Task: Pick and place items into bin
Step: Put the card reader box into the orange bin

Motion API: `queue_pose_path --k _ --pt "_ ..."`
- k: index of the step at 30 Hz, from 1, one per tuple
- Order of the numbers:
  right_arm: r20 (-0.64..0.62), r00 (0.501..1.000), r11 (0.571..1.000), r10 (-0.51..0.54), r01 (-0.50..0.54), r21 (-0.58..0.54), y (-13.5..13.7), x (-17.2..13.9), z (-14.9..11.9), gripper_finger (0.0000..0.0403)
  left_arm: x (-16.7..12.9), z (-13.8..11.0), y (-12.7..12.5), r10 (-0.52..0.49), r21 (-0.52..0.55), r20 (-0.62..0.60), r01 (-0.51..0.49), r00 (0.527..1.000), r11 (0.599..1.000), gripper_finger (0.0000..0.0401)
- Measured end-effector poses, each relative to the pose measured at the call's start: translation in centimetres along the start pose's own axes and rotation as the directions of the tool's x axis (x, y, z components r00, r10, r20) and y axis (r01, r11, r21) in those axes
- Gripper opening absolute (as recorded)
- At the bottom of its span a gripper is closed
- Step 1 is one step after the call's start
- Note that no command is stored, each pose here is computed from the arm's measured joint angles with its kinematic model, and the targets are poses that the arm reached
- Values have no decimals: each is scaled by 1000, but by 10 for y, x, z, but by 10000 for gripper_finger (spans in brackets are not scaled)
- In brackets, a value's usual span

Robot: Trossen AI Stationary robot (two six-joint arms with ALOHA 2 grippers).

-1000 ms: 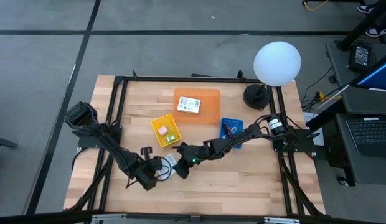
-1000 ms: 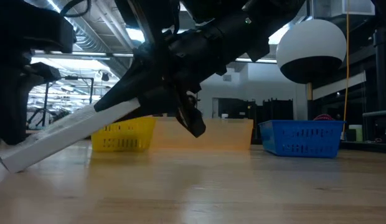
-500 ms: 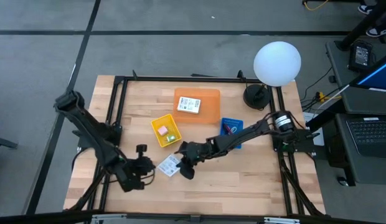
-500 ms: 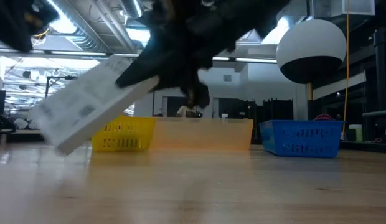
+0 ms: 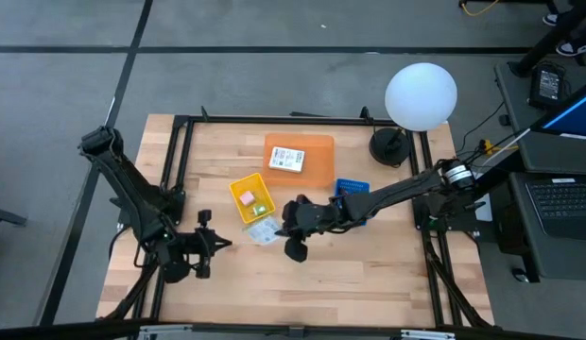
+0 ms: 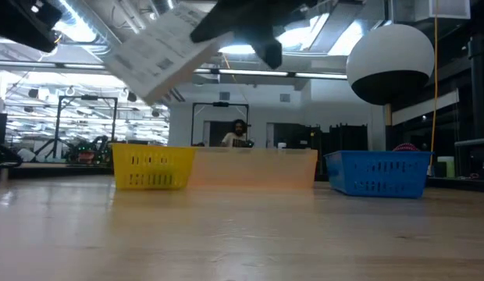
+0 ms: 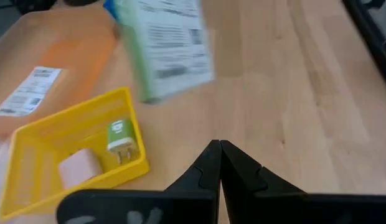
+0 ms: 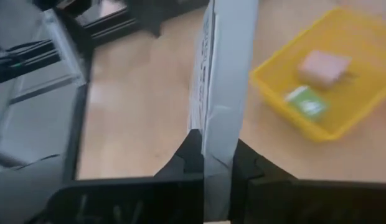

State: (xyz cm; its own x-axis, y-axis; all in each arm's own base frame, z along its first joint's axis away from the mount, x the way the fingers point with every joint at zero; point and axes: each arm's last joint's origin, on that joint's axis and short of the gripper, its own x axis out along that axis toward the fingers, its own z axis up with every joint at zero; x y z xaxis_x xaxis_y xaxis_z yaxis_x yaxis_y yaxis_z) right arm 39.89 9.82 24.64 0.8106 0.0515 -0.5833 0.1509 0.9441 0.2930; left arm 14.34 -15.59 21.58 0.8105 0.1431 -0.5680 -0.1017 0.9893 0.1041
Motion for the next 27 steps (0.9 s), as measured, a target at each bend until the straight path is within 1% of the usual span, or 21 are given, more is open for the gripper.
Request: queue_pose_path --k 5,7,11,15,17,22,25,27 --pt "24 999 999 -41 42 -26 -1 -3 2 17 4 -6 1 -70 4 78 70 994 998 3" --pt "59 998 999 -23 26 -47 0 1 1 12 6 -8 0 -97 27 112 95 989 995 3" --pt "130 991 998 14 -6 -58 -6 11 -15 12 9 -11 -3 -149 66 172 140 974 988 3" --pt "183 983 999 14 -6 -43 -20 11 -25 12 10 -10 -5 -194 98 206 177 959 979 3" --pt "190 981 999 -28 33 -22 -29 10 -28 12 10 -9 -5 -194 99 220 176 956 979 3" --pt "219 973 997 -72 78 -20 -48 4 -21 12 9 -6 -6 -200 124 240 174 950 977 3" --pt "233 968 995 -95 102 -17 -60 -6 -14 12 9 -5 -7 -203 118 252 178 946 977 3" --pt "215 968 991 -130 134 -4 -71 -16 -12 12 8 -5 -7 -205 115 254 181 945 977 4"
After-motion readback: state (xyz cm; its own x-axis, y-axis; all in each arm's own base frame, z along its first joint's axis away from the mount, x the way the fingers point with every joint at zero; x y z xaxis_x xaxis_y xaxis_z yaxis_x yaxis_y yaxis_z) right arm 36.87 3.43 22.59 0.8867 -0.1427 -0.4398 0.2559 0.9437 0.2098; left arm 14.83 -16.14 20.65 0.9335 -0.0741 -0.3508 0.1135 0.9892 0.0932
